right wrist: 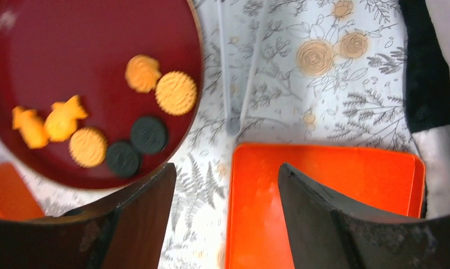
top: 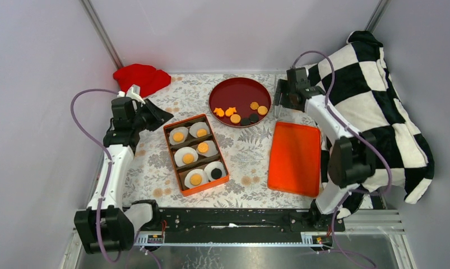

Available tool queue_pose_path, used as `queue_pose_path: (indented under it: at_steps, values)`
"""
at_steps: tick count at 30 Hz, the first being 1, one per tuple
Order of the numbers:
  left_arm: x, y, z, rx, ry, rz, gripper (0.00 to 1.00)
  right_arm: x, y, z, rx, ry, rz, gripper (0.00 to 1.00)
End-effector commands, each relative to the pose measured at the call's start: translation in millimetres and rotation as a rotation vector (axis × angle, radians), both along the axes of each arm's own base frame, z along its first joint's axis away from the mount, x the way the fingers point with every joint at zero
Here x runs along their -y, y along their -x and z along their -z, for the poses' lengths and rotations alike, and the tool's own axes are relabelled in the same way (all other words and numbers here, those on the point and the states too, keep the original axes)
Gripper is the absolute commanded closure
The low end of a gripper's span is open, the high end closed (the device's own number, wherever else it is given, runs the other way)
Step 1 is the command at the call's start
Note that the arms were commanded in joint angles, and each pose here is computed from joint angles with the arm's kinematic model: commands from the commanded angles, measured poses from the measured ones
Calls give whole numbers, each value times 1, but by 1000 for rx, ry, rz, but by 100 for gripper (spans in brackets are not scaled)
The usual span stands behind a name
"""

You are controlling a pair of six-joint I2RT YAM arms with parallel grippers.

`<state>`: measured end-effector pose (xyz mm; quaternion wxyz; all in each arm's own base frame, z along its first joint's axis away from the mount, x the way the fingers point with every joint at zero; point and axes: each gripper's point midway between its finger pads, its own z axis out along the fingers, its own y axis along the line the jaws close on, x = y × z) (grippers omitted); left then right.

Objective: Pack the cookies

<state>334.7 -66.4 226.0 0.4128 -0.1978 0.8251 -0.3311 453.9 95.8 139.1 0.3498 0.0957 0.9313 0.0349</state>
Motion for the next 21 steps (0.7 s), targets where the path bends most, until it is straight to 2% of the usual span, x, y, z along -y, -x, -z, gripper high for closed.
queue_pose_path:
  at_steps: [1, 6, 10, 11, 13, 14, 19, 21]
  values:
    - [12, 4, -27, 67, -1, 11, 77, -25, 66, 14, -83, -25, -93, 27]
    - [28, 14, -35, 93, -7, 29, 76, -35, 140, 46, -181, -42, -108, 27]
    - [40, 33, -24, 36, -27, 36, 78, -50, 178, 53, -188, -103, -150, 31]
    - [38, 40, -19, 13, -45, 15, 82, -54, 184, 49, -172, -106, -165, 32]
    - [28, 58, -10, -49, -111, -46, 97, -56, 192, 41, -150, -98, -179, 32]
    - [19, 69, -4, -93, -158, -91, 100, -56, 193, 37, -139, -100, -182, 32]
    - [-32, 131, 27, -313, -342, -285, 100, -58, 188, 11, -79, -108, -211, 32]
    - [-38, 147, 41, -375, -352, -314, 100, -64, 187, 4, -67, -132, -233, 32]
